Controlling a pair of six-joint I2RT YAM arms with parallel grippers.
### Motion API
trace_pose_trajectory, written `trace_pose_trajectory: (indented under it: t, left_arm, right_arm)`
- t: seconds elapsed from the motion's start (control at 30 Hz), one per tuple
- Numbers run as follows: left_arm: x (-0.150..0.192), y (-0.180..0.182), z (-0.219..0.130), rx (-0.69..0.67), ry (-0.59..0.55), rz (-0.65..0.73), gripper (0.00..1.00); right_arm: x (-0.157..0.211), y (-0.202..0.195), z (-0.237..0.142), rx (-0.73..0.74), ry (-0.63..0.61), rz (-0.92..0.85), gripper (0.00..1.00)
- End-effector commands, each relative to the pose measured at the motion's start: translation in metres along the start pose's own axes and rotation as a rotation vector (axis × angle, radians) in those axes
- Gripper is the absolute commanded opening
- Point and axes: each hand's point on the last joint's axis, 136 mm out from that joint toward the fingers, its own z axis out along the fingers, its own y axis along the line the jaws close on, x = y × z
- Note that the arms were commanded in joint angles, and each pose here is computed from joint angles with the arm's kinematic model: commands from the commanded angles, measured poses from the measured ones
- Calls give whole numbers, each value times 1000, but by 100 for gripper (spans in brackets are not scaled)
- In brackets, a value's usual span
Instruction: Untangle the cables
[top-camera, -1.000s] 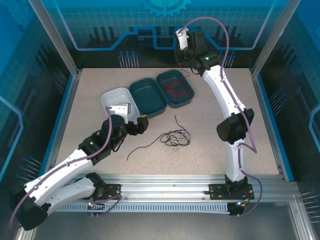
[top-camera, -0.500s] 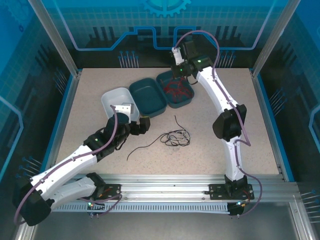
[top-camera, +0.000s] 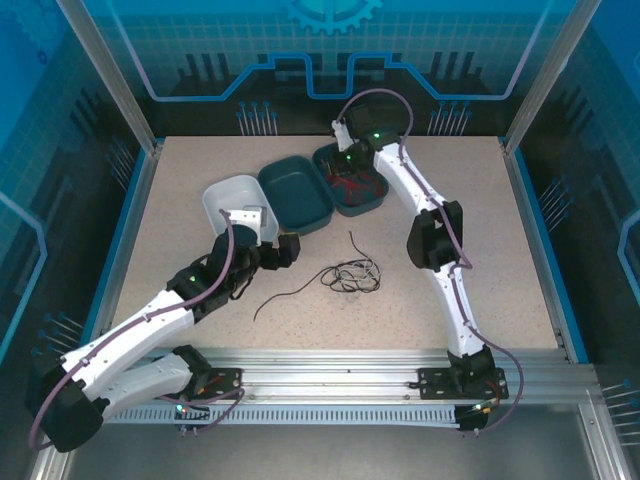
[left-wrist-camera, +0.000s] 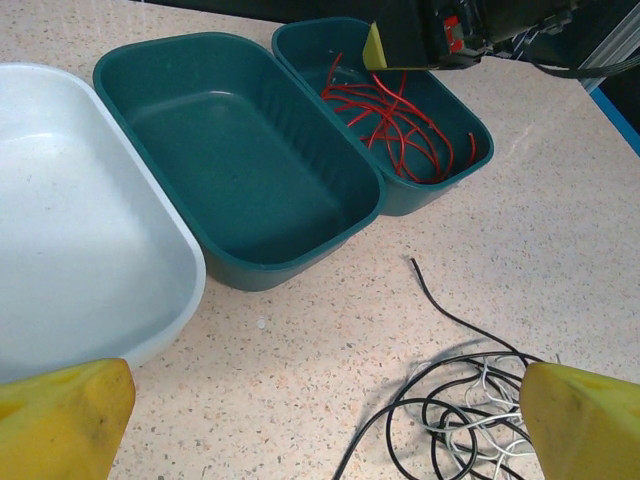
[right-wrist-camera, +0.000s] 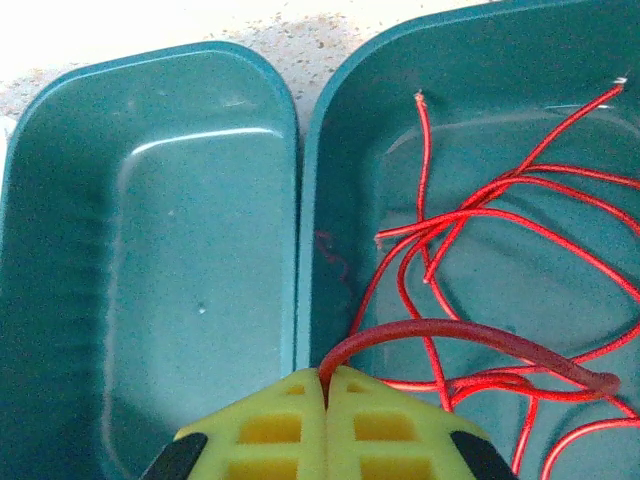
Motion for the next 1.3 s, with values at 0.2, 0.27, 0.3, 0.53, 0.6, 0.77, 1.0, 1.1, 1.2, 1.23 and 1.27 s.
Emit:
trace_pose_trajectory:
  t: [0.2, 0.27, 0.3, 0.53, 0.6, 0.77, 1.0, 1.1, 1.2, 1.23, 1.27]
  left_arm:
    - [10, -6, -1, 65, 20, -67, 99]
    - [12, -9, 0, 82, 32, -81, 99]
    - [13, -9, 1, 84, 35, -85, 99]
    - [6, -12, -1, 88, 23, -68, 99]
    - [1, -11, -3, 81, 13, -56, 99]
    - [-7, -15, -6, 88, -1, -42, 99]
    - [-17, -16, -15, 92, -29, -27, 99]
    - [-22, -15, -18, 83, -41, -20, 99]
    - [-27, -17, -21, 86, -46, -8, 99]
    - [-28, -17, -22, 87, -48, -6, 99]
    - [-29, -18, -22, 89, -47, -9, 99]
  right_arm:
    - [-5, -39, 37, 180, -65, 10, 0]
    - [-3, -45, 43, 191, -62, 22, 0]
    - [-2, -47, 46, 192, -59, 26, 0]
    - [9, -52, 55, 203, -25, 23, 3]
    - [7, -49, 48, 206, -30, 6, 7]
    - [-9, -38, 14, 220, -68, -28, 32]
    - [-23, -20, -51, 250, -129, -58, 44]
    - [-27, -10, -86, 265, -158, -66, 47]
    - [-24, -3, -117, 279, -176, -65, 49]
    - [-21, -1, -128, 280, -182, -56, 49]
    - [-17, 1, -138, 279, -189, -46, 50]
